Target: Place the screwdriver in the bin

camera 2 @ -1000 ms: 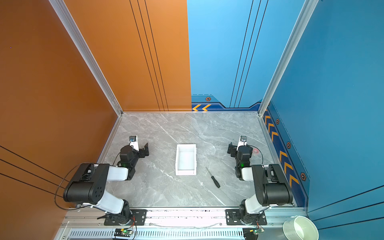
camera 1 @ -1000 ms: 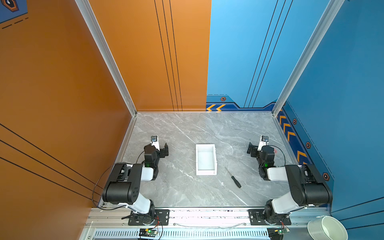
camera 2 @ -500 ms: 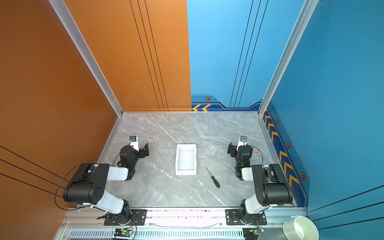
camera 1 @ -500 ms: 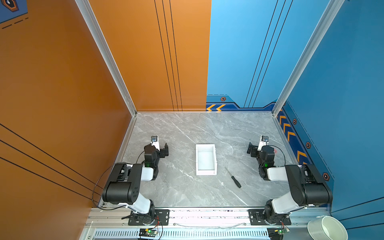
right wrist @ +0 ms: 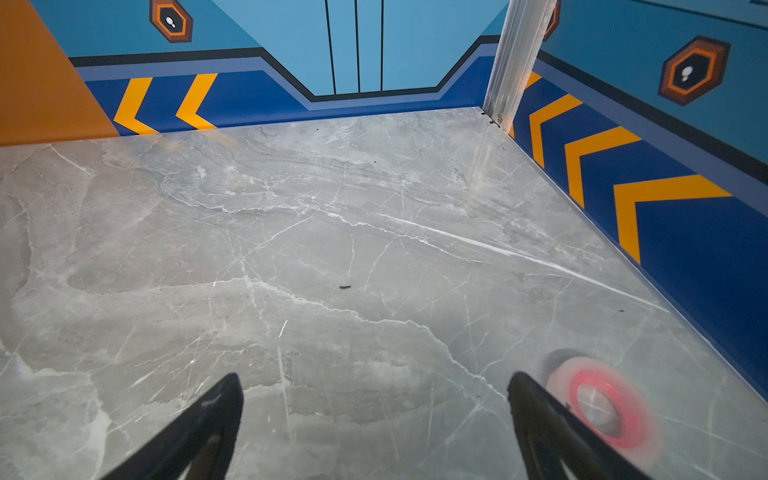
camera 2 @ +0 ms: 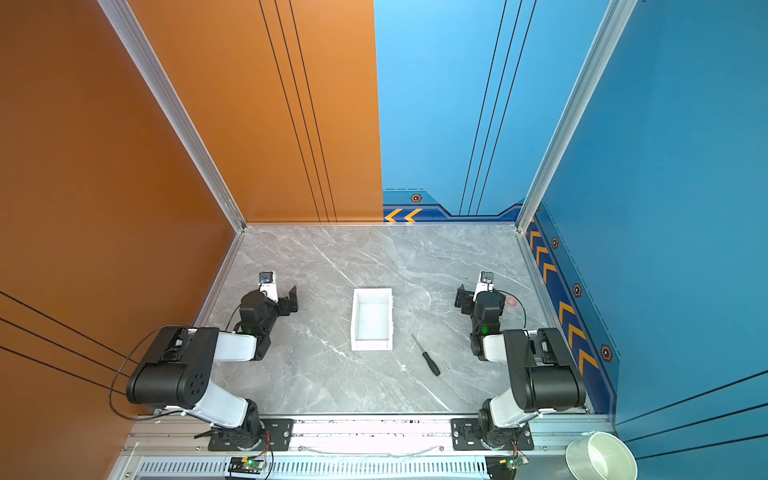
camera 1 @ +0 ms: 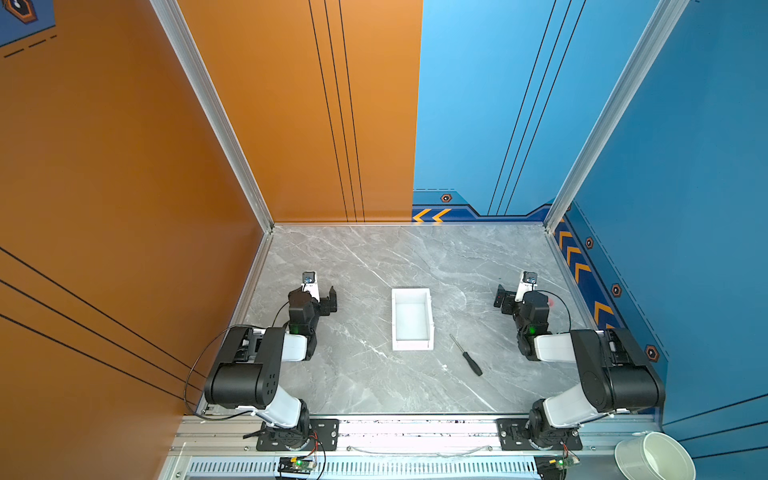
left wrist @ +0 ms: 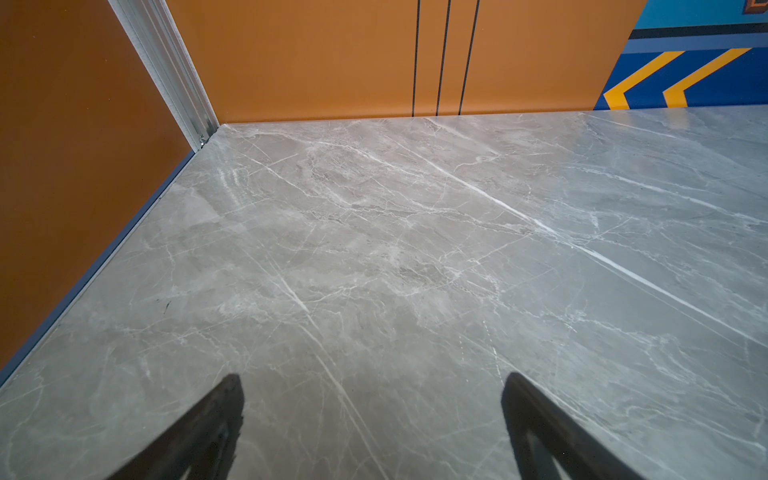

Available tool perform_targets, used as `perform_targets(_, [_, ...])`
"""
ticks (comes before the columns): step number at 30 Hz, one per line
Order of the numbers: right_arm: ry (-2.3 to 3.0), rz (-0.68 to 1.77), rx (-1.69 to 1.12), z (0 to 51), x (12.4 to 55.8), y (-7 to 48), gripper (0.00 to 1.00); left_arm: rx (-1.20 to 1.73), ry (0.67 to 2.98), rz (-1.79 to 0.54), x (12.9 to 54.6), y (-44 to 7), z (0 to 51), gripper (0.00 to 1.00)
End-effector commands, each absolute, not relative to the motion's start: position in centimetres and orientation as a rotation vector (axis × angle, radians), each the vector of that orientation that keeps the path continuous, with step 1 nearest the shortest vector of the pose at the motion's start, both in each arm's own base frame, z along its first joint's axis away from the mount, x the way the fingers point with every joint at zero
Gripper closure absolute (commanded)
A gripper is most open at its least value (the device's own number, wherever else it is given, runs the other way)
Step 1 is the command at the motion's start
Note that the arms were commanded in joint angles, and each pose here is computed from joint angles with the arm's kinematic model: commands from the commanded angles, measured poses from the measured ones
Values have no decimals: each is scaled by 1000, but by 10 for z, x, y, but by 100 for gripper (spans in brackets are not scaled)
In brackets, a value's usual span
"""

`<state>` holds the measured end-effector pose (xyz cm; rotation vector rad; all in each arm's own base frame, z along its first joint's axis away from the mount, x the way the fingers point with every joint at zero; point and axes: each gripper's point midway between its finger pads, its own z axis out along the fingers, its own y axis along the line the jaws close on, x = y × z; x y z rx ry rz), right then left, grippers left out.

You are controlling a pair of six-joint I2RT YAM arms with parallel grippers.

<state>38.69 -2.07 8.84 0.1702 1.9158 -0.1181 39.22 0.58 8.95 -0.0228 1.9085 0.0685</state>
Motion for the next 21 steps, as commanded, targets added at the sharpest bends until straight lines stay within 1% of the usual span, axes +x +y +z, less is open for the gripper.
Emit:
perform_targets(1, [1894, -145, 176, 94, 392, -23, 0, 9, 1910, 60, 396, 2, 90, 2])
perform_targets(5, [1888, -153, 193, 95, 391, -25, 0, 24, 1903, 71, 395, -2, 92, 2])
perform_targets(10, [1866, -243, 293, 102, 384, -41, 0, 73, 1862, 49, 387, -10, 108, 2])
perform_targets(16, [1858, -254, 266, 104, 385, -36, 0, 105, 1854, 31, 380, -16, 130, 2])
perform_targets(18, [1852, -257, 247, 110, 386, -33, 0, 107, 1849, 34, 380, -16, 137, 2])
perform_targets(21, [1880, -280, 239, 133, 385, -32, 0, 110, 1849, 52, 382, -15, 149, 2])
